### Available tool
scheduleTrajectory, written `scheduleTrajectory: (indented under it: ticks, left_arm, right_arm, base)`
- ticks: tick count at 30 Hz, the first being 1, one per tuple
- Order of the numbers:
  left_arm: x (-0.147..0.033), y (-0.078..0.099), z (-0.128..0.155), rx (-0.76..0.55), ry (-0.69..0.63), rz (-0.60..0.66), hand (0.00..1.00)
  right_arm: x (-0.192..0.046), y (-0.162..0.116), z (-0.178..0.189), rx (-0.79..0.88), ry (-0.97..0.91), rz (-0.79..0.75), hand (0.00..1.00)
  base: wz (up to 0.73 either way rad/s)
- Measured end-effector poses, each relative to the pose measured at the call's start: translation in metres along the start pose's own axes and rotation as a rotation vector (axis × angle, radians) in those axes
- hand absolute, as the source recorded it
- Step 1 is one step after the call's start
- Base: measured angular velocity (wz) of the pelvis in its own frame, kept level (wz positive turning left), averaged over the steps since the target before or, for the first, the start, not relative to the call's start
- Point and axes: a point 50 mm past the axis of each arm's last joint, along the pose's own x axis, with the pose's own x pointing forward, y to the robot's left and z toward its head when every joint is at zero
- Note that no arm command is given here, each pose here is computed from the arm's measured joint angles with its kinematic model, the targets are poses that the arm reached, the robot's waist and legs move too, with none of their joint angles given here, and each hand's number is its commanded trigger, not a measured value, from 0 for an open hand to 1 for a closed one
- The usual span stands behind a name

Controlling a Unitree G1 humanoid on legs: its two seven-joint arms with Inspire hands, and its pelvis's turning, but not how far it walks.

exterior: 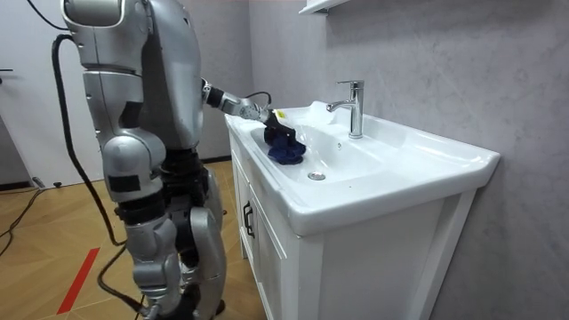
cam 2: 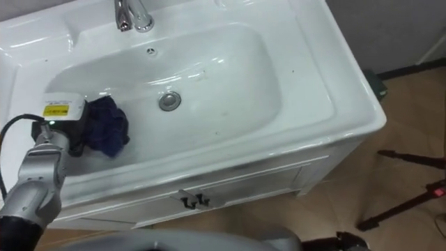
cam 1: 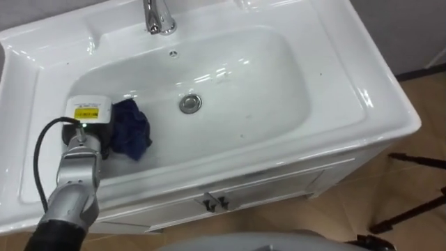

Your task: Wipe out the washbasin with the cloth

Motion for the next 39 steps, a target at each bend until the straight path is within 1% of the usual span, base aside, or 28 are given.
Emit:
scheduleTrajectory:
  ticks: [3,5,8,14,16,22,25,29,32,39]
  left_arm:
    - [0.0,-0.003,0.009,-0.01,-0.012,-0.028,1.0]
    - [0.002,-0.004,0.019,-0.01,-0.023,-0.039,1.0]
    - [0.003,-0.005,0.024,-0.008,-0.027,-0.054,1.0]
    - [0.013,-0.001,0.058,-0.079,-0.061,-0.093,1.0]
    - [0.015,0.005,0.067,-0.094,-0.076,-0.083,1.0]
    - [0.013,0.019,0.088,-0.095,-0.091,-0.048,1.0]
    - [0.011,0.029,0.105,-0.089,-0.144,-0.019,1.0]
    - [0.002,0.04,0.126,-0.152,-0.222,0.001,1.0]
    - [0.002,0.045,0.132,-0.168,-0.249,0.005,1.0]
    - [-0.002,0.049,0.14,-0.143,-0.272,0.023,1.0]
  right_arm:
    - [0.0,-0.001,-0.011,-0.007,0.041,-0.004,0.0]
    - [0.0,-0.002,-0.022,-0.041,0.077,-0.006,0.0]
    - [-0.001,-0.002,-0.024,-0.08,0.09,-0.003,0.0]
    - [-0.001,0.006,-0.034,-0.094,0.143,0.016,0.0]
    - [-0.001,0.01,-0.035,-0.106,0.154,0.026,0.0]
    - [-0.001,0.022,-0.024,-0.111,0.168,0.07,0.0]
    - [-0.001,0.024,-0.018,-0.123,0.159,0.088,0.0]
    - [0.0,0.028,-0.003,-0.151,0.121,0.095,0.0]
    - [0.0,0.032,0.0,-0.17,0.112,0.102,0.0]
    - [-0.001,0.034,0.0,-0.208,0.113,0.105,0.0]
  base:
    - [-0.12]
    - [-0.1]
    - [-0.24]
    - [-0.13]
    - [-0.14]
    - [0.09]
    - [0.11]
    - [0.05]
    - [0.0]
    - [0.03]
